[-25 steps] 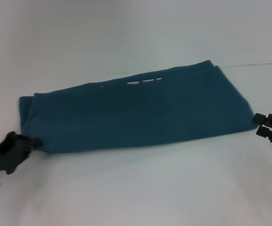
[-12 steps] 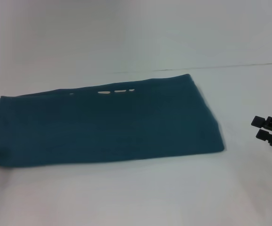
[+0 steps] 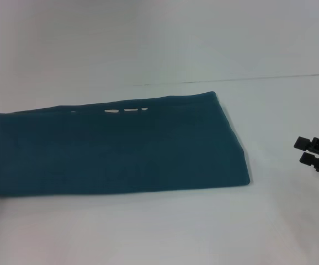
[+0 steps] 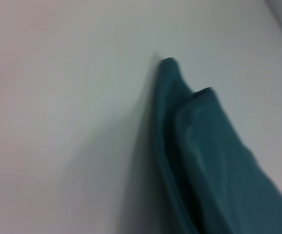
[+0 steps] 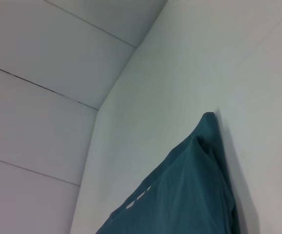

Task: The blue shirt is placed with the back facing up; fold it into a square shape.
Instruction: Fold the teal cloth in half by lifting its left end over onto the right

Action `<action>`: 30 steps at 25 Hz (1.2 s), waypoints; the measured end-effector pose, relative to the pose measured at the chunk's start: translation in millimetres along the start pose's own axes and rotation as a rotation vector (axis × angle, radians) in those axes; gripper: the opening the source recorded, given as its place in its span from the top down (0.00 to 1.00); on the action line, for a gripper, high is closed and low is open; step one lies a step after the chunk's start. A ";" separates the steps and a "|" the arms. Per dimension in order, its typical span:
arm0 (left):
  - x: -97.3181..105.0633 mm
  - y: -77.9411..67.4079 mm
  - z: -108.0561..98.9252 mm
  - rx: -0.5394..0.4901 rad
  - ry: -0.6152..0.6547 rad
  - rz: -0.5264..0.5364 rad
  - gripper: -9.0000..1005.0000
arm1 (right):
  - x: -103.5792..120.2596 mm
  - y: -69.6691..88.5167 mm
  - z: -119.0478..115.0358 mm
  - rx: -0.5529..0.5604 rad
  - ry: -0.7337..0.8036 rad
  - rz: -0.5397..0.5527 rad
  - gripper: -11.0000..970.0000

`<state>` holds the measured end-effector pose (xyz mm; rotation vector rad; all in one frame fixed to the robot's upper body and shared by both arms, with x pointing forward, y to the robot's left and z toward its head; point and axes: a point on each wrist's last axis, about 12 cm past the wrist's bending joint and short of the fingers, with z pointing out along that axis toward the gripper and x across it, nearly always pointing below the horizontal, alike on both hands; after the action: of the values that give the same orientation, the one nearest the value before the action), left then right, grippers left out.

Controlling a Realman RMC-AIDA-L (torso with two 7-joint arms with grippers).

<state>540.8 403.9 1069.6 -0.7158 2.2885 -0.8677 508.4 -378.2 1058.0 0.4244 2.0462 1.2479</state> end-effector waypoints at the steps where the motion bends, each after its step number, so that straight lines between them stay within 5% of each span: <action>1: -0.3 -3.1 -0.2 0.026 -0.001 -0.007 0.94 | 0.1 0.1 0.0 -0.001 0.001 0.000 0.30; 6: -4.3 -30.2 -0.3 0.199 0.022 -0.014 0.93 | 1.7 0.4 1.3 -0.001 0.012 -0.002 0.30; 16: -16.2 -134.1 20.9 0.529 0.140 0.110 0.91 | 1.9 4.9 9.6 -0.014 0.038 -0.014 0.31; 24: 17.0 -212.0 58.1 0.662 0.282 0.250 0.89 | 3.2 5.4 11.7 -0.014 0.047 -0.018 0.31; 30: 57.5 -247.7 87.6 0.655 0.374 0.357 0.88 | 3.5 5.4 12.2 -0.014 0.047 -0.017 0.31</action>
<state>627.7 171.8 1174.0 0.1503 2.1226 -1.5471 514.1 -365.7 1057.7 0.3735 2.0748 1.2726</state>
